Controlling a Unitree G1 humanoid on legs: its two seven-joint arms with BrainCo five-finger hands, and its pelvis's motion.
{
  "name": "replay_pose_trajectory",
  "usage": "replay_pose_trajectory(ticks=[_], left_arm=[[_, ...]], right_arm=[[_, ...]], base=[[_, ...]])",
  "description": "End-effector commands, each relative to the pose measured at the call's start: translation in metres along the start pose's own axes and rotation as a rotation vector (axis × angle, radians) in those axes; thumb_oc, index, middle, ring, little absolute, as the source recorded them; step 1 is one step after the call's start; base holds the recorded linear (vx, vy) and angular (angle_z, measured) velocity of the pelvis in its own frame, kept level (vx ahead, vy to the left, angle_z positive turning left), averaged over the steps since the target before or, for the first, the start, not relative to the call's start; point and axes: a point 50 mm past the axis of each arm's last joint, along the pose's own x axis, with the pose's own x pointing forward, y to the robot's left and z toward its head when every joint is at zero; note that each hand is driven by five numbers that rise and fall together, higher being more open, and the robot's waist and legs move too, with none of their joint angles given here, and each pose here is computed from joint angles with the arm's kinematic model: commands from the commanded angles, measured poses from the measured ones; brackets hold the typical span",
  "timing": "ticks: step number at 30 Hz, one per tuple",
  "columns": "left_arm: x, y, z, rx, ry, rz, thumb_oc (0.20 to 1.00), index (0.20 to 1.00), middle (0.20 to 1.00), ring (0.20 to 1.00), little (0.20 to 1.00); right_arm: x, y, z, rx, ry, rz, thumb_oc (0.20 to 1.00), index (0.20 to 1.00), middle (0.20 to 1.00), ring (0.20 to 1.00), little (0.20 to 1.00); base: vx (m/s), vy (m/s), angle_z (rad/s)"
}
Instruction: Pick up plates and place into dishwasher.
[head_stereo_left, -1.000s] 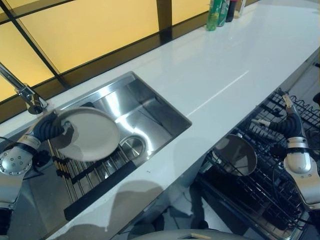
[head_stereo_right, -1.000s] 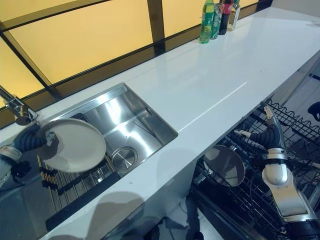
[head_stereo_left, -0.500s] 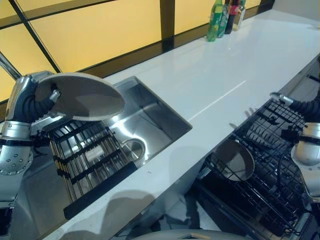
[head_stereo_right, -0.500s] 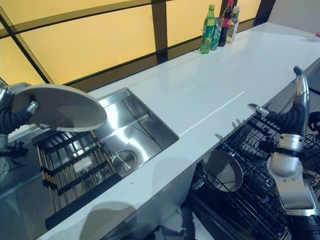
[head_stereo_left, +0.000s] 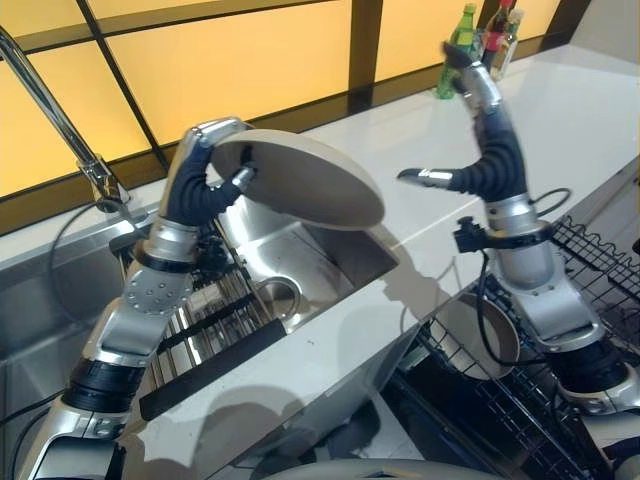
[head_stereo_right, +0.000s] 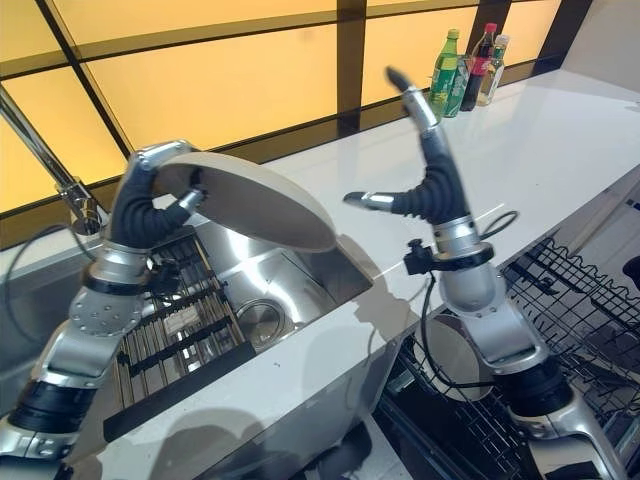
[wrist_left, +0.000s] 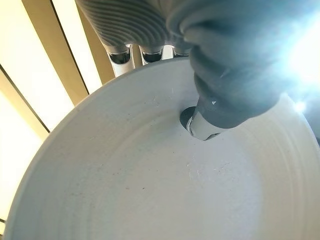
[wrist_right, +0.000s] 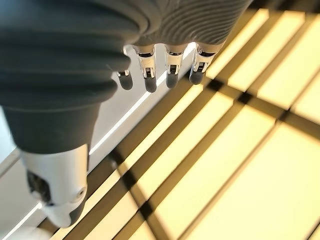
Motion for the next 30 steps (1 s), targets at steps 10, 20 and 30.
replay_pose_trajectory(ticks=[10,20,30], left_arm=[[0.027,-0.005,0.014,-0.015,-0.128,0.013,0.2,0.2,0.2,0.2,0.2],[0.026,0.001,0.008,0.024,-0.097,0.003,0.2,0.2,0.2,0.2,0.2],[0.021,0.009,-0.022,0.121,0.033,0.004,0.2,0.2,0.2,0.2,0.2]], right_arm=[[0.018,0.035,0.027,0.1,-0.119,0.178,1.0,1.0,1.0,1.0,1.0],[0.025,0.009,0.026,0.03,-0.115,-0.001,1.0,1.0,1.0,1.0,1.0],[0.032,-0.032,0.023,-0.038,-0.12,-0.228,1.0,1.0,1.0,1.0,1.0]], base=[[0.0,-0.002,0.0],[-0.01,-0.011,0.0],[-0.01,-0.002,0.0]])
